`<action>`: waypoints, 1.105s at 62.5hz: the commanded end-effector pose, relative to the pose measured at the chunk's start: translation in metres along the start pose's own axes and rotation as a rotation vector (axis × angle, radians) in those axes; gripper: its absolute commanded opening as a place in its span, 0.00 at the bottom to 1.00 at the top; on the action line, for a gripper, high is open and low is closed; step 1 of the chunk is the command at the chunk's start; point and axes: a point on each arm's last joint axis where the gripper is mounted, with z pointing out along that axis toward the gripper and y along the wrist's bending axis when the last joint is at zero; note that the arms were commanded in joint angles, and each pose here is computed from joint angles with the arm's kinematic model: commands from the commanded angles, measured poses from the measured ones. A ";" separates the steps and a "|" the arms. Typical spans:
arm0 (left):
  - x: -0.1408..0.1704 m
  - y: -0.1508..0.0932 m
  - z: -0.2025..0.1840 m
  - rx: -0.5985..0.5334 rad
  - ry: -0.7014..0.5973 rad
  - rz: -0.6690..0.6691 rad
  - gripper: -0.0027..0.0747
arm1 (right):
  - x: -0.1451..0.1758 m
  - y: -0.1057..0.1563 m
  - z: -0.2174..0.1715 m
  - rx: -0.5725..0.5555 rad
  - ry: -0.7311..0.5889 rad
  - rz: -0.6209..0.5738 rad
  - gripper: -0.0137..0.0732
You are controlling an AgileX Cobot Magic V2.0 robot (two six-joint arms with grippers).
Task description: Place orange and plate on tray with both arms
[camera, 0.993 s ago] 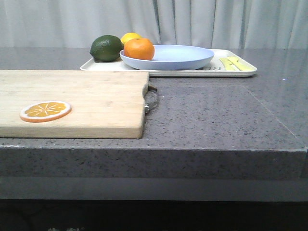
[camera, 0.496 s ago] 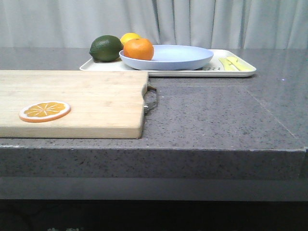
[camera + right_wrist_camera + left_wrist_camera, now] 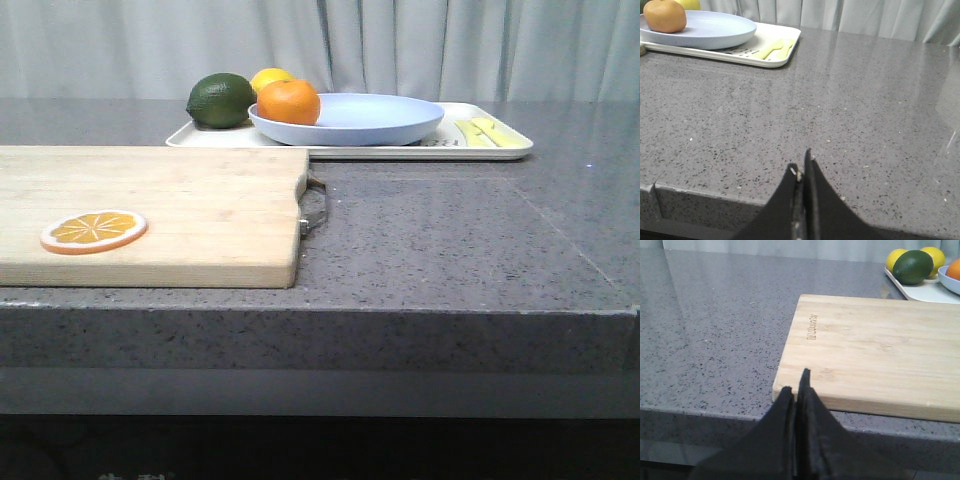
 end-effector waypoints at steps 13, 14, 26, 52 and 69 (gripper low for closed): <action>-0.007 0.000 -0.002 0.003 -0.103 -0.007 0.01 | -0.009 -0.001 -0.002 0.012 -0.090 -0.014 0.09; -0.007 0.000 -0.002 0.003 -0.103 -0.007 0.01 | -0.009 -0.001 -0.002 0.013 -0.093 -0.014 0.09; -0.007 0.000 -0.002 0.003 -0.103 -0.007 0.01 | -0.009 -0.001 -0.002 0.013 -0.100 -0.014 0.09; -0.007 0.000 -0.002 0.003 -0.103 -0.007 0.01 | -0.009 -0.001 -0.002 0.013 -0.100 -0.014 0.09; -0.007 0.000 -0.002 0.003 -0.103 -0.007 0.01 | -0.009 -0.001 -0.002 0.013 -0.100 -0.014 0.09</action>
